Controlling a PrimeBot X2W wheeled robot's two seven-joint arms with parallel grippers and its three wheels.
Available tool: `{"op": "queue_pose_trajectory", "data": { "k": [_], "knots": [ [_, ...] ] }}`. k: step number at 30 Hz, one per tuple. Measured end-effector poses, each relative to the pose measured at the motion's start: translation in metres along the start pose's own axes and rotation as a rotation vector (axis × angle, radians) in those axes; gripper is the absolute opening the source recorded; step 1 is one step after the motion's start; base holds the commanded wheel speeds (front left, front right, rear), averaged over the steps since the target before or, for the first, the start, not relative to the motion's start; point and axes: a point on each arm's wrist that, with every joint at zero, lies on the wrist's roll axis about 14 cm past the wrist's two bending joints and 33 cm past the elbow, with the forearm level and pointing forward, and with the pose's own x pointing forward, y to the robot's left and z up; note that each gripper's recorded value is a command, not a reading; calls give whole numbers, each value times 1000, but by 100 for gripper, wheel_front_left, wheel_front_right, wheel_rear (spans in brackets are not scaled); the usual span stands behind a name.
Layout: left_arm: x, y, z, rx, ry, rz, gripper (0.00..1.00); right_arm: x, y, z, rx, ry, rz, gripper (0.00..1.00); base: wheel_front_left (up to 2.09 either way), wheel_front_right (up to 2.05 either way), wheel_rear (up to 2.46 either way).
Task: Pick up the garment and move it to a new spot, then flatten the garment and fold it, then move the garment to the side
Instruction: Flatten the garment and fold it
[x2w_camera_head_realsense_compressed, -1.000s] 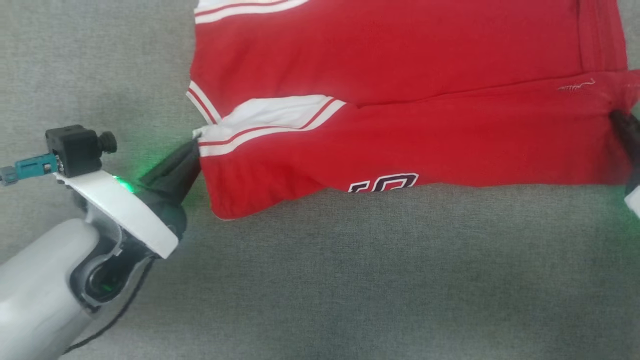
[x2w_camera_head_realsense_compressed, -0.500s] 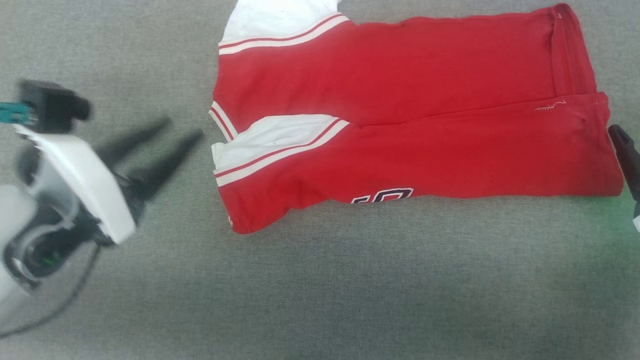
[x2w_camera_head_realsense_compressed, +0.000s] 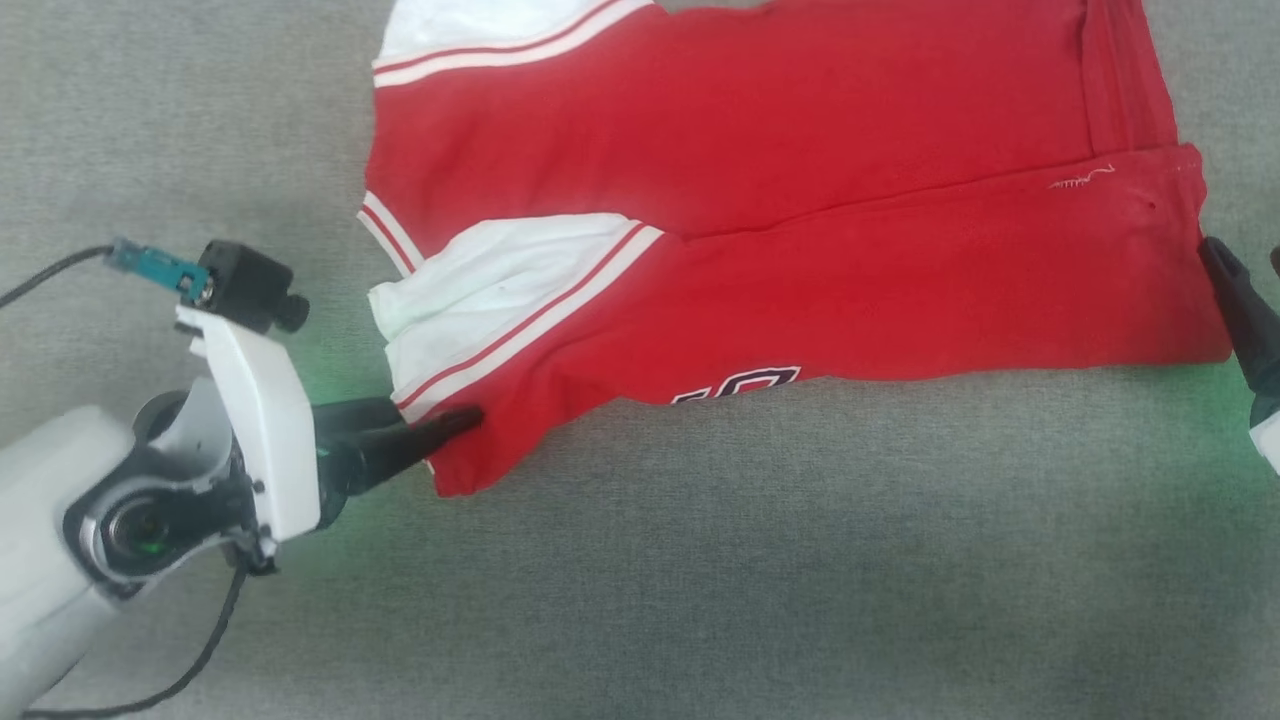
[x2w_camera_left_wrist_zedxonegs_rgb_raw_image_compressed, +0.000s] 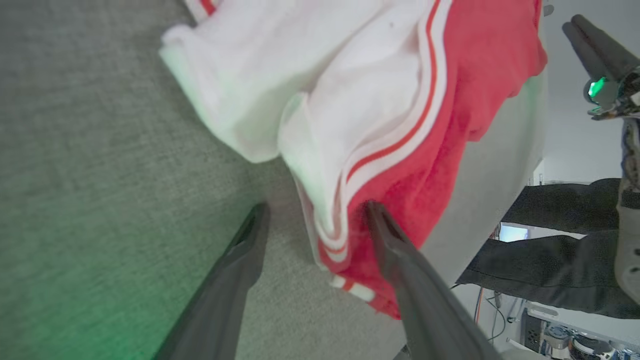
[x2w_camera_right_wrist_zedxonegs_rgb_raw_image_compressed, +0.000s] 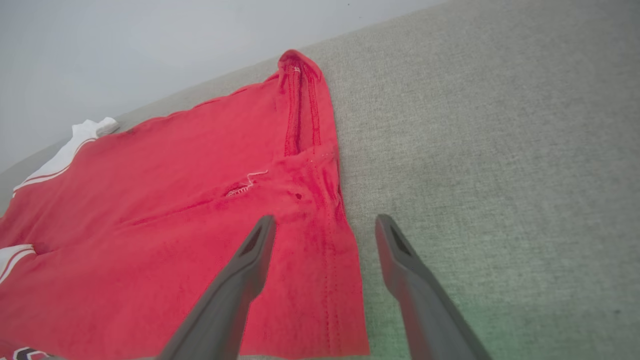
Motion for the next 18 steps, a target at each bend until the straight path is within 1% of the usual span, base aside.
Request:
{"op": "queue_pose_trajectory", "data": {
  "k": [4,5,6,7,8,11,13,14,18],
  "knots": [
    [17,0,-1,-49,55,-40,100,2,-4,-5,1,11,-11,100,0,0,0],
    [20,1,-1,-46,71,-41,84,2,-4,-6,-1,16,-10,100,0,0,0],
    [24,2,-1,-47,79,-42,47,3,-4,-7,-6,21,-11,100,0,0,0],
    [27,2,0,-52,89,-44,2,3,-4,-7,-11,25,-11,100,0,0,0],
    [29,3,0,-54,96,-48,0,3,-4,-8,-20,36,-10,100,0,0,0],
    [34,6,1,-62,106,-49,0,2,-2,-12,-70,84,0,100,0,0,0],
    [35,5,2,-58,105,-55,0,0,-3,-18,-114,142,5,100,0,0,0],
    [35,5,2,-52,104,-55,0,-1,-3,-24,-155,204,10,100,0,0,0],
    [36,5,3,-42,91,-57,0,-3,-6,-37,-220,344,11,100,0,0,0]
  ]
}}
